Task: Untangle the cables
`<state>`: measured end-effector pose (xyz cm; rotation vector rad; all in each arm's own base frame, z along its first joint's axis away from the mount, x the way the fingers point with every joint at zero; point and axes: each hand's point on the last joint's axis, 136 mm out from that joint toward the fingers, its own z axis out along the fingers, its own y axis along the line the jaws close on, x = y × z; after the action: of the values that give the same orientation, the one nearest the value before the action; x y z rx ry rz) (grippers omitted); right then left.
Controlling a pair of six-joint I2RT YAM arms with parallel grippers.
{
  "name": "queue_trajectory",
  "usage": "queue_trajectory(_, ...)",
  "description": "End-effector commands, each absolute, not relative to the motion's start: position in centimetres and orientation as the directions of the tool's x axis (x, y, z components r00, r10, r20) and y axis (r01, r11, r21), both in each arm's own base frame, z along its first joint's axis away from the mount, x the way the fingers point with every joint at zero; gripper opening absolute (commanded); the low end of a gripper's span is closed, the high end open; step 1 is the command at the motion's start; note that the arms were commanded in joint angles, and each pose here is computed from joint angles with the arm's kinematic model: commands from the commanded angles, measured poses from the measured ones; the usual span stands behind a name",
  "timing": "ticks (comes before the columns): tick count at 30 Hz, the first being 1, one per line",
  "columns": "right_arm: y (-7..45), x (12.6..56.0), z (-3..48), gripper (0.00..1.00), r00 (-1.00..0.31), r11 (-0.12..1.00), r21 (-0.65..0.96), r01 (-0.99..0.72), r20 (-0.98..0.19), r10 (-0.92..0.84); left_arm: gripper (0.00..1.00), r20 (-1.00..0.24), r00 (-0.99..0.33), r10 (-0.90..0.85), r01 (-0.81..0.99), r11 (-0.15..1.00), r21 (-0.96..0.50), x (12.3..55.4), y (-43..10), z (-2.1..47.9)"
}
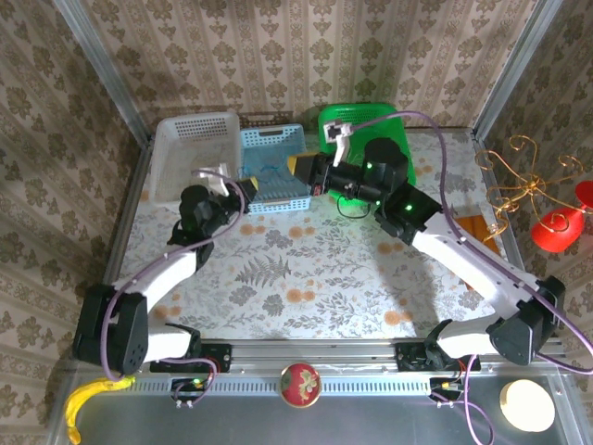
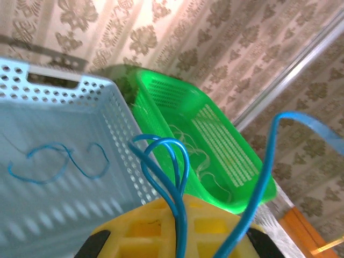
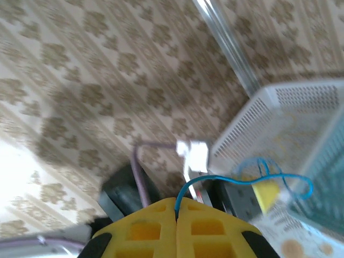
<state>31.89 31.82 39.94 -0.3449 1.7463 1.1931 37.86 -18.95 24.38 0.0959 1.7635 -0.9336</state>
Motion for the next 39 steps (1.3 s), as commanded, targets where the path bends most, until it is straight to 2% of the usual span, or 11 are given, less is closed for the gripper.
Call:
queue_trajectory(1, 31.5, 33.7, 35.6, 0.21, -0.518, 0.558, 0.562, -0.61, -0.816, 0.256, 0.0, -0.849, -0.436, -0.299, 0.5, 0.704, -0.505, 40.5, -19.1, 23.8)
queue_trajectory(2, 31.4, 33.8, 34.2, 0.36, -0.54, 0.568, 0.572, -0.592, -0.805, 0.247, 0.0, -0.849, -0.442, -0.29, 0.497, 0.708, -0.501, 41.5, -19.1, 23.7)
queue_trajectory(4, 31.2, 33.8, 32.0, 0.54, -0.572, 0.584, 0.586, -0.562, -0.785, 0.238, 0.0, -0.854, -0.448, -0.266, 0.499, 0.718, -0.485, 43.4, -19.2, 23.4)
queue_trajectory(8, 29.7, 33.1, 27.8, 0.69, -0.618, 0.624, 0.603, -0.496, -0.75, 0.234, 0.0, -0.86, -0.469, -0.202, 0.495, 0.746, -0.446, 46.8, -19.5, 22.1)
queue_trajectory(15, 25.3, 30.8, 24.8, 0.73, -0.634, 0.674, 0.62, -0.401, -0.719, 0.284, 0.0, -0.843, -0.521, -0.135, 0.474, 0.775, -0.417, 51.1, -20.0, 19.0)
queue_trajectory(25, 21.6, 28.4, 25.1, 0.74, -0.614, 0.71, 0.601, -0.367, -0.73, 0.3, 0.01, -0.812, -0.58, -0.069, 0.439, 0.813, -0.382, 54.5, -20.7, 16.4)
queue_trajectory(26, 21.5, 28.3, 25.2, 0.74, -0.612, 0.712, 0.598, -0.369, -0.732, 0.298, 0.18, -0.803, -0.594, -0.05, 0.436, 0.819, -0.374, 54.6, -20.7, 15.9)
queue_trajectory(28, 21.2, 28.0, 25.4, 0.74, -0.608, 0.715, 0.593, -0.37, -0.737, 0.297, 0.65, -0.786, -0.619, -0.02, 0.415, 0.841, -0.348, 54.8, -20.5, 15.1)
queue_trajectory(29, 21.0, 27.9, 25.5, 0.74, -0.605, 0.718, 0.59, -0.368, -0.739, 0.297, 0.94, -0.779, -0.627, -0.005, 0.412, 0.847, -0.337, 54.9, -20.5, 14.8)
queue_trajectory(30, 20.9, 27.8, 25.5, 0.74, -0.603, 0.721, 0.587, -0.367, -0.741, 0.296, 1.0, -0.767, -0.642, 0.008, 0.408, 0.85, -0.333, 54.8, -20.4, 14.7)
queue_trajectory(39, 20.4, 27.7, 25.6, 0.75, -0.587, 0.737, 0.568, -0.366, -0.755, 0.291, 1.0, -0.781, -0.624, 0.034, 0.432, 0.848, -0.308, 52.7, -19.9, 18.8)
